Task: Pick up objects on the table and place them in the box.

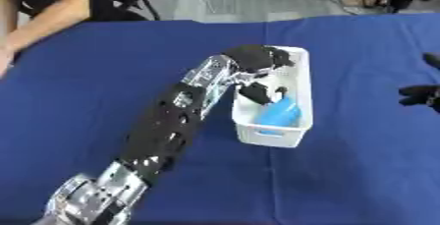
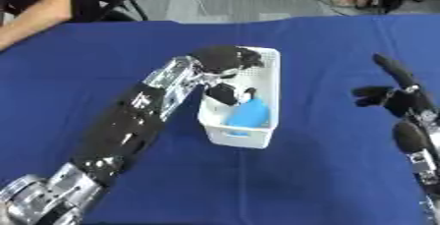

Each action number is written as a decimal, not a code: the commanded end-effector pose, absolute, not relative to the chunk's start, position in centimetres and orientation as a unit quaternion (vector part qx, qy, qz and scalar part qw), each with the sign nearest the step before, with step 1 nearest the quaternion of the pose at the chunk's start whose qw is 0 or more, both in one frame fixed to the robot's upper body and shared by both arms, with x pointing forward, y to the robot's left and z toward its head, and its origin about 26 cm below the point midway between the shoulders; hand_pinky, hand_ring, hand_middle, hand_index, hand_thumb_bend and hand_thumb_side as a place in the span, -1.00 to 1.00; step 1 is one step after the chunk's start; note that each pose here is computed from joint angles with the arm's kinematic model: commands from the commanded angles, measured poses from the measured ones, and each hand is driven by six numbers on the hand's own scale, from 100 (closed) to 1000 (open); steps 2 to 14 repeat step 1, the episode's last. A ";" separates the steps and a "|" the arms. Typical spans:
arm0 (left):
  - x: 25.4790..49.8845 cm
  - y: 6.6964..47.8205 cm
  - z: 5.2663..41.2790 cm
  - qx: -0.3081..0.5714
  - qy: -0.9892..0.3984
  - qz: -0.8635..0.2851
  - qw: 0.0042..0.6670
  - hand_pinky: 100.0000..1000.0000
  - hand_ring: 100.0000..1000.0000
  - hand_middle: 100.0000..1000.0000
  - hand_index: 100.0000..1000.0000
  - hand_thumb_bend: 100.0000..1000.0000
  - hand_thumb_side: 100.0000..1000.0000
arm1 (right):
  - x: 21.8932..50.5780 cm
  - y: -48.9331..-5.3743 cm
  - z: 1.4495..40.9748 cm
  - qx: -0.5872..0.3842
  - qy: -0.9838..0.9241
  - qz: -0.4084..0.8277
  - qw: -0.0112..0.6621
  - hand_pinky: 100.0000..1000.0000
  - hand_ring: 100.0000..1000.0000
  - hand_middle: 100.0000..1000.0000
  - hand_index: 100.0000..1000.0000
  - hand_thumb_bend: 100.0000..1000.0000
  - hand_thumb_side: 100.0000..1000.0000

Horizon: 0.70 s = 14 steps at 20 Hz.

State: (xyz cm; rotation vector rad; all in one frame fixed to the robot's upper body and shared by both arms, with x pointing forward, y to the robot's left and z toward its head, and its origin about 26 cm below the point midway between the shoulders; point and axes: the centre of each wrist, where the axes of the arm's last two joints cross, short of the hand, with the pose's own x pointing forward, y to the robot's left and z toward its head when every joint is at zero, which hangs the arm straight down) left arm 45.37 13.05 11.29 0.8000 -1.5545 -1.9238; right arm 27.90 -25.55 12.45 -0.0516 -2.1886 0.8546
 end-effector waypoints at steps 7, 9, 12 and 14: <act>45.7 13.7 12.4 0.315 -0.578 -0.706 0.262 0.89 0.99 1.00 1.00 1.00 0.44 | 27.9 -25.7 13.1 -0.026 -0.863 0.338 0.374 0.28 0.41 0.97 1.00 -0.03 0.93; 45.7 13.7 12.4 0.315 -0.578 -0.706 0.262 0.89 0.99 1.00 1.00 1.00 0.44 | 27.9 -25.7 13.1 -0.026 -0.863 0.338 0.374 0.28 0.41 0.97 1.00 -0.03 0.93; 45.7 13.7 12.4 0.315 -0.578 -0.706 0.262 0.89 0.99 1.00 1.00 1.00 0.44 | 27.9 -25.7 13.1 -0.026 -0.863 0.338 0.374 0.28 0.41 0.97 1.00 -0.03 0.93; 45.7 13.7 12.4 0.315 -0.578 -0.706 0.262 0.89 0.99 1.00 1.00 1.00 0.44 | 27.9 -25.7 13.1 -0.026 -0.863 0.338 0.374 0.28 0.41 0.97 1.00 -0.03 0.93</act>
